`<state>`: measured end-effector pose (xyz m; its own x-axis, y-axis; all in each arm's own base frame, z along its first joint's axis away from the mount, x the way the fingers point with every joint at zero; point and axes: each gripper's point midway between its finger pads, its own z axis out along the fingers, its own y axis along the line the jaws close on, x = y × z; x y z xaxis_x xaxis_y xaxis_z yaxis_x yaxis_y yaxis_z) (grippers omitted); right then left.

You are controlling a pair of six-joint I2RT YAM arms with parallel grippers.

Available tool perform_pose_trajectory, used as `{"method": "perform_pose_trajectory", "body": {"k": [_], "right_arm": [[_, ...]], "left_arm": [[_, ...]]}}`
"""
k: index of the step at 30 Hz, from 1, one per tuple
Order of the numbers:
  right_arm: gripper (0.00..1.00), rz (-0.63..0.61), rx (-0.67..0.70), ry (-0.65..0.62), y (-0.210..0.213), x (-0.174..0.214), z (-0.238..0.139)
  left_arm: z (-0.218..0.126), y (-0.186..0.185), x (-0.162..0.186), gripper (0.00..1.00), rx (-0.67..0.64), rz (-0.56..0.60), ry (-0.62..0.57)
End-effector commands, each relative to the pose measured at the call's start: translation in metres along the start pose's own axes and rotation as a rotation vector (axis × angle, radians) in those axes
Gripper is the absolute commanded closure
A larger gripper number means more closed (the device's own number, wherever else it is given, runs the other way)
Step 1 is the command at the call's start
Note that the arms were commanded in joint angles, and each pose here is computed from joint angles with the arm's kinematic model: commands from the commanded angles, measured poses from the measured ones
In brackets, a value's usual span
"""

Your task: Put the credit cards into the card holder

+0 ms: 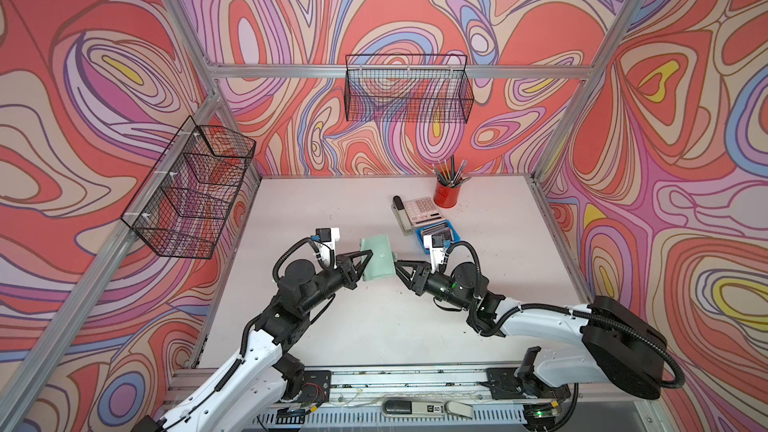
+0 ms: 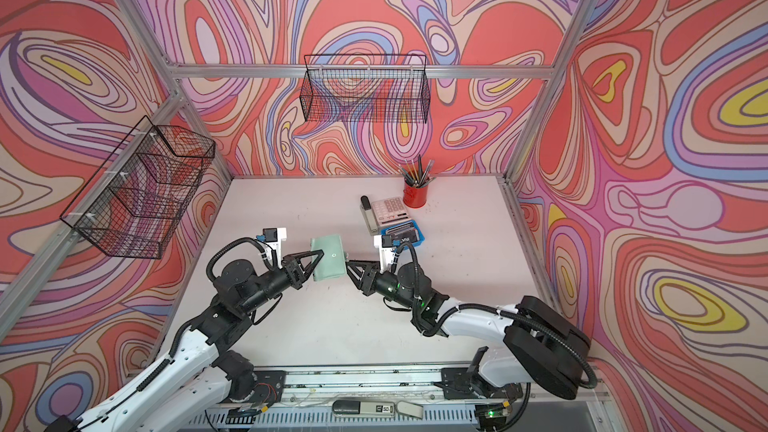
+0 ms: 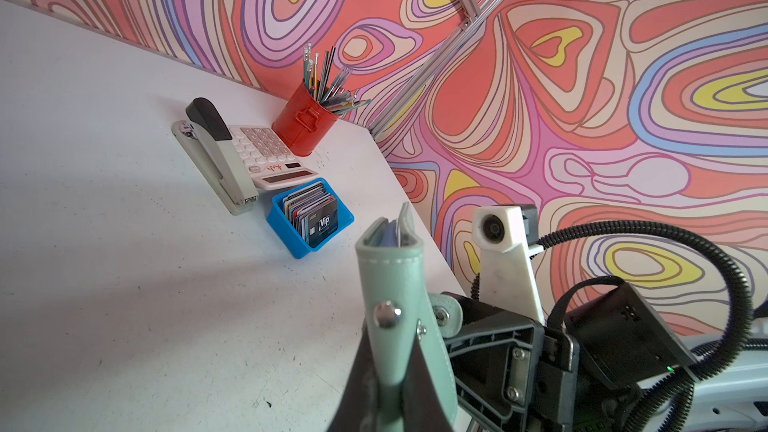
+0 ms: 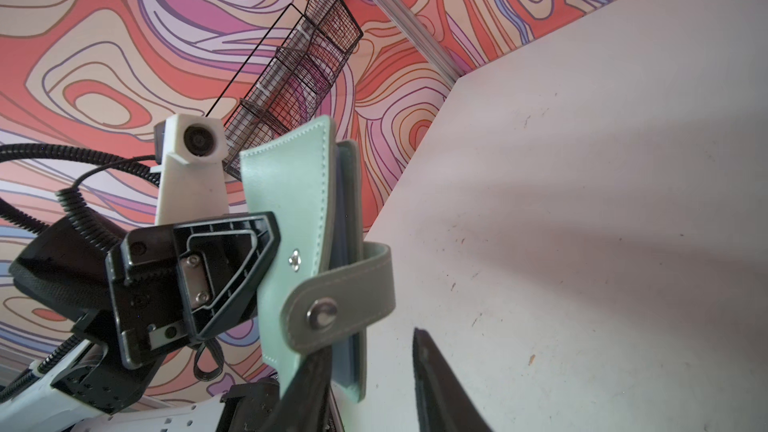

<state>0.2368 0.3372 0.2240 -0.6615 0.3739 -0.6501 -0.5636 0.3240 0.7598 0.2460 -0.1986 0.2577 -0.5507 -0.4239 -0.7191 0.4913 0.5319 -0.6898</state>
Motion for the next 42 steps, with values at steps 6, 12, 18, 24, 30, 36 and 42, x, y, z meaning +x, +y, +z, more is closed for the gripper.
{"method": "perform_pose_trajectory", "body": {"k": [6, 12, 18, 24, 30, 36, 42], "right_arm": [[0.57, 0.003, -0.091, 0.034, 0.017, 0.003, 0.013], [0.57, 0.012, -0.155, 0.043, 0.027, 0.003, 0.019], [0.57, 0.005, -0.248, 0.03, 0.046, -0.002, 0.014], [0.56, -0.003, -0.33, -0.002, 0.062, -0.008, 0.004], [0.59, 0.004, -0.319, 0.003, 0.06, -0.007, 0.008], [0.73, 0.002, -0.317, -0.011, 0.06, -0.009, 0.01], [0.98, 0.02, -0.329, -0.006, 0.063, -0.009, 0.009]], "left_arm": [[-0.001, -0.02, -0.005, 1.0, 0.104, 0.02, -0.012], [0.0, -0.027, -0.004, 1.0, 0.149, 0.018, -0.005], [0.001, -0.028, -0.003, 1.0, 0.157, 0.013, 0.001], [0.002, -0.028, -0.003, 1.0, 0.156, 0.011, 0.004], [0.004, -0.032, -0.001, 1.0, 0.183, 0.008, 0.021], [0.005, -0.032, 0.0, 1.0, 0.189, 0.004, 0.026], [0.008, -0.034, 0.0, 0.95, 0.187, 0.01, 0.051]]}}
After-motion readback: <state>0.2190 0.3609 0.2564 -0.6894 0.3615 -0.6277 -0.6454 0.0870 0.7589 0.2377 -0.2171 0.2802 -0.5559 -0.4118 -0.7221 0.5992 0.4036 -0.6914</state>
